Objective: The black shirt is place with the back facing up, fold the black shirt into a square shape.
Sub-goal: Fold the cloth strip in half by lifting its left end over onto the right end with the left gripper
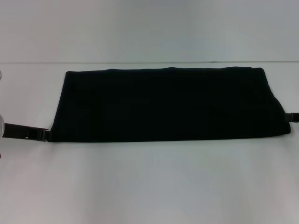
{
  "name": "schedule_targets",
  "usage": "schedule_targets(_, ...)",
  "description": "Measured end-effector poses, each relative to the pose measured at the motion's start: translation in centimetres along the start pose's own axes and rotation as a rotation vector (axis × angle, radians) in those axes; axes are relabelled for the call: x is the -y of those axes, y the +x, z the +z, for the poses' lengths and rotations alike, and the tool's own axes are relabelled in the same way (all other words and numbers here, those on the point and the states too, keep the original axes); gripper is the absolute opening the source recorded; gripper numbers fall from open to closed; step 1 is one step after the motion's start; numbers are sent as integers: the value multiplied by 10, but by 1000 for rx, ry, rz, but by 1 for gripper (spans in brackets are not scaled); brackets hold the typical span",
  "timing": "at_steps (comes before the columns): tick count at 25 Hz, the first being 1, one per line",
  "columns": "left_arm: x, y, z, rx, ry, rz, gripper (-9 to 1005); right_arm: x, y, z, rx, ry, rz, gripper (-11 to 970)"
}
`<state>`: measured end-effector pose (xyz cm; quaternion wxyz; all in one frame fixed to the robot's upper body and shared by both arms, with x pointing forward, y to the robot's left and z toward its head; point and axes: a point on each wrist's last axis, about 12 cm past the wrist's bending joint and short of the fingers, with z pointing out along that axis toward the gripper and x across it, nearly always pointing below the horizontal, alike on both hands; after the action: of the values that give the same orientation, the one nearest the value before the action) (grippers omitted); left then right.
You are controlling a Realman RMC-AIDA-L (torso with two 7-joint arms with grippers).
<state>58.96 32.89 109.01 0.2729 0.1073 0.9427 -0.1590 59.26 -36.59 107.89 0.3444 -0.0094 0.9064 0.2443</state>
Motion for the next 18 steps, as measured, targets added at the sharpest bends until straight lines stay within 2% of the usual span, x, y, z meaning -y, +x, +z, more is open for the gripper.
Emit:
schedule_targets(6,-4,-4,-7,24,4,-49,53,4,-4,-13,75,-29,6,250)
schedule_targets(13,-8,-10,-23,71,-3,-83,117,-9,-6,-18,177,-146,-85,408)
schedule_targets(18,1,-11,-35,5,75,-95,326,-21,-6,-11,215,-196,-166,595)
